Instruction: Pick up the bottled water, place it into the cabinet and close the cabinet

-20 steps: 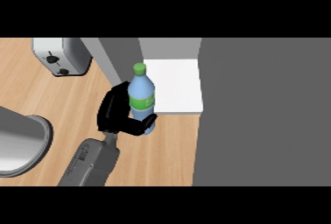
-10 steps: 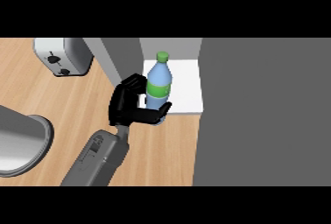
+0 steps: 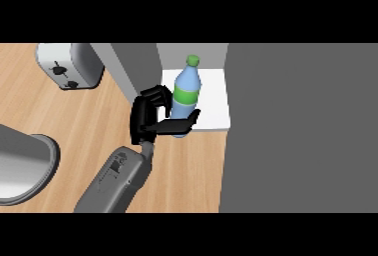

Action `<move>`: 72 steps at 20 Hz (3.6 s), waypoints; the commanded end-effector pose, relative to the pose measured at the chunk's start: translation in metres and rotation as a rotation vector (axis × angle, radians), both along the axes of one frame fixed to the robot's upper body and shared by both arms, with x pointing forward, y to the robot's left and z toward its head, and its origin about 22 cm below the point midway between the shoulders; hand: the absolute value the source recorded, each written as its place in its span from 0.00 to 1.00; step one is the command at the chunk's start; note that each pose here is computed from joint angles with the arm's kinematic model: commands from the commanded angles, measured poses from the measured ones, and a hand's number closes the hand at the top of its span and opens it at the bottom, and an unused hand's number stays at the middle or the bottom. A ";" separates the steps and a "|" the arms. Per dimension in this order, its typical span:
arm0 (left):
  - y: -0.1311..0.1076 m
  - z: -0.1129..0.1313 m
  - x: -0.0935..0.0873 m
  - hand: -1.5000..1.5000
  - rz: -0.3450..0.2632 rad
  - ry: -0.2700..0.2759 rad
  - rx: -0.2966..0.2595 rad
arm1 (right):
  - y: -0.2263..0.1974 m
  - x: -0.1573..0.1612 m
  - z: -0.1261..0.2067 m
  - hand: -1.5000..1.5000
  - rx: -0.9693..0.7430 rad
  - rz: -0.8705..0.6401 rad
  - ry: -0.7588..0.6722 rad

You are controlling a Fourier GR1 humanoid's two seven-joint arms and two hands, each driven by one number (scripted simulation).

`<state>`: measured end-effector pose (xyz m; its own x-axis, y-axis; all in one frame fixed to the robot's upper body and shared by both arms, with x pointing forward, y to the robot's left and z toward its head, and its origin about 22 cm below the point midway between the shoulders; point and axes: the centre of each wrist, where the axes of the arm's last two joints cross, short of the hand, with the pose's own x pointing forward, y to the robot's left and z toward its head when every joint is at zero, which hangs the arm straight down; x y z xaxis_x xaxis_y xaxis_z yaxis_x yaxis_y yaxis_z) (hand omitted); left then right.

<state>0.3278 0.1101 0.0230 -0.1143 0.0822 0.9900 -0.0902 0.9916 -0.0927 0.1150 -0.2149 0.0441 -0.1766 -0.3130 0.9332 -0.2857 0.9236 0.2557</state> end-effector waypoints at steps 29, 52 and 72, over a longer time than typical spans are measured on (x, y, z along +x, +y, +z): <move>0.029 0.019 0.110 0.00 0.198 -0.040 0.550 | 0.003 0.002 -0.011 0.00 0.017 0.017 0.000; 0.036 0.034 0.118 0.00 0.027 -0.184 0.196 | -0.003 0.006 -0.011 0.00 -0.013 0.019 -0.026; 0.001 -0.006 0.074 0.00 -0.196 -0.265 -0.021 | 0.001 -0.010 -0.001 0.00 -0.022 -0.051 0.007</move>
<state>0.4155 0.0968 0.0340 -0.3869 0.0634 0.9200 0.1607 0.9870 -0.0004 0.1030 -0.2145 0.0403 -0.1881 -0.2897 0.9385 -0.2422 0.9397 0.2415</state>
